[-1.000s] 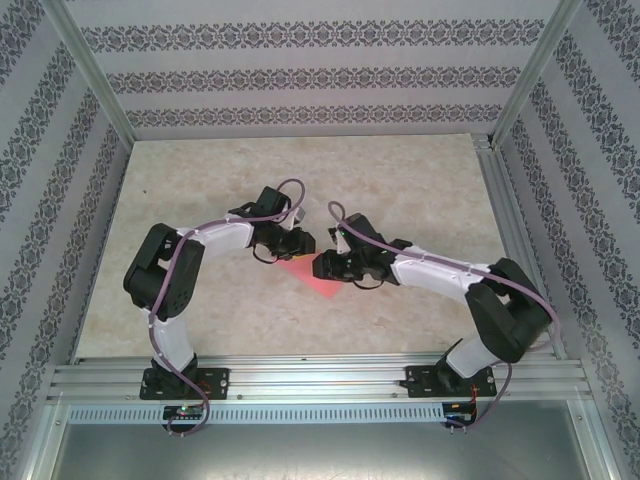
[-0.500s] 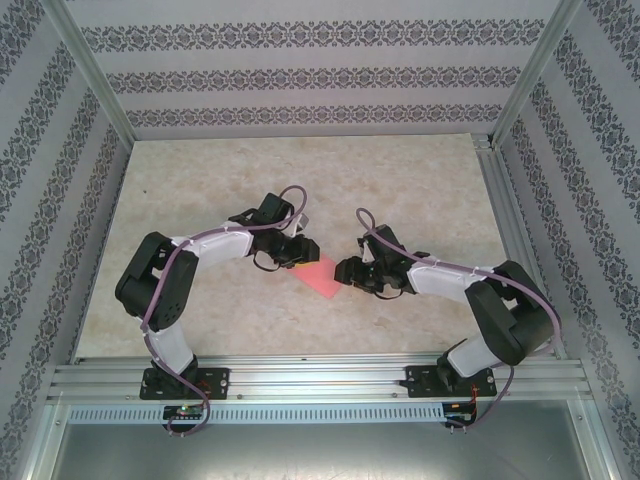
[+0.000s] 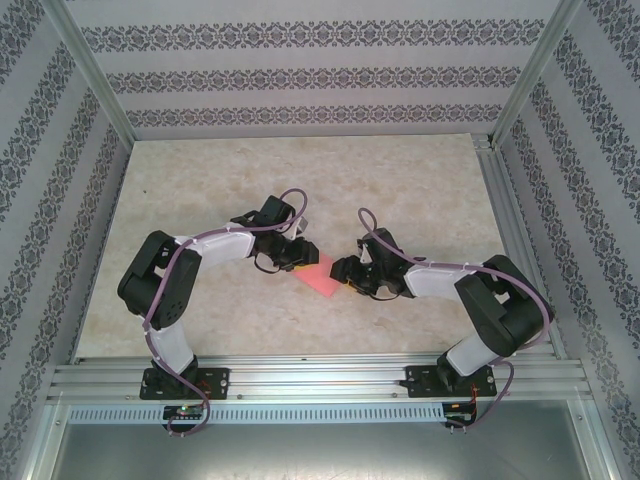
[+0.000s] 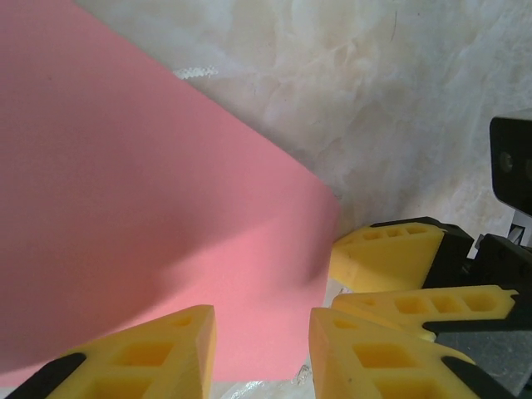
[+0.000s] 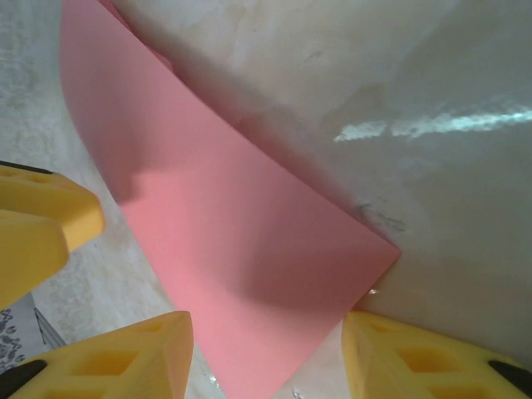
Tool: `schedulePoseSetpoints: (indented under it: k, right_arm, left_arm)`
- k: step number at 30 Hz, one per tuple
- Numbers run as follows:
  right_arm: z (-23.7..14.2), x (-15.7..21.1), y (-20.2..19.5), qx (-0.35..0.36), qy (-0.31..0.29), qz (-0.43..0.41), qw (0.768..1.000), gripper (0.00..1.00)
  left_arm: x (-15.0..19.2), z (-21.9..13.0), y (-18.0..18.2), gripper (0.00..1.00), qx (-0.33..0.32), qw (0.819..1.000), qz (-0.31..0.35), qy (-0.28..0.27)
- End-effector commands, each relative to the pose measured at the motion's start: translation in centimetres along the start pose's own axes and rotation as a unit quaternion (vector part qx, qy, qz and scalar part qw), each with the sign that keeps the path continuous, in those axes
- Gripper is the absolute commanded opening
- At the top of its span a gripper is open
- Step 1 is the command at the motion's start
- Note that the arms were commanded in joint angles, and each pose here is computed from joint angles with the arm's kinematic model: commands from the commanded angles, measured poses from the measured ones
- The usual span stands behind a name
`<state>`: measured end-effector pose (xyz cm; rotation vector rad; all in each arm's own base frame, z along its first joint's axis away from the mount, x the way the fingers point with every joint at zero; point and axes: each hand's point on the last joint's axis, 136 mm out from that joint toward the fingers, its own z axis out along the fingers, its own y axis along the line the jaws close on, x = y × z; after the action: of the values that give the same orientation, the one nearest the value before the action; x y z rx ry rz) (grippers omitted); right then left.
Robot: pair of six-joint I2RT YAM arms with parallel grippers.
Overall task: Fold a paper plane with a square sheet of paper (pick it up from the middle)
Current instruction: Third fold the triangle at the center of the table.
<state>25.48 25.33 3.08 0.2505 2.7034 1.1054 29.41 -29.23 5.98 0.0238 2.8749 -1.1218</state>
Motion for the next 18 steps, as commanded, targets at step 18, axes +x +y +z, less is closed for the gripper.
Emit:
schedulePoseSetpoints:
  k: [18]
  right_arm:
    - [-1.6,-0.5,4.6,-0.108,-0.05,-0.059,0.991,0.56]
  left_arm:
    - [-0.6,-0.4,-2.1,0.51,0.033,0.999,-0.019,-0.014]
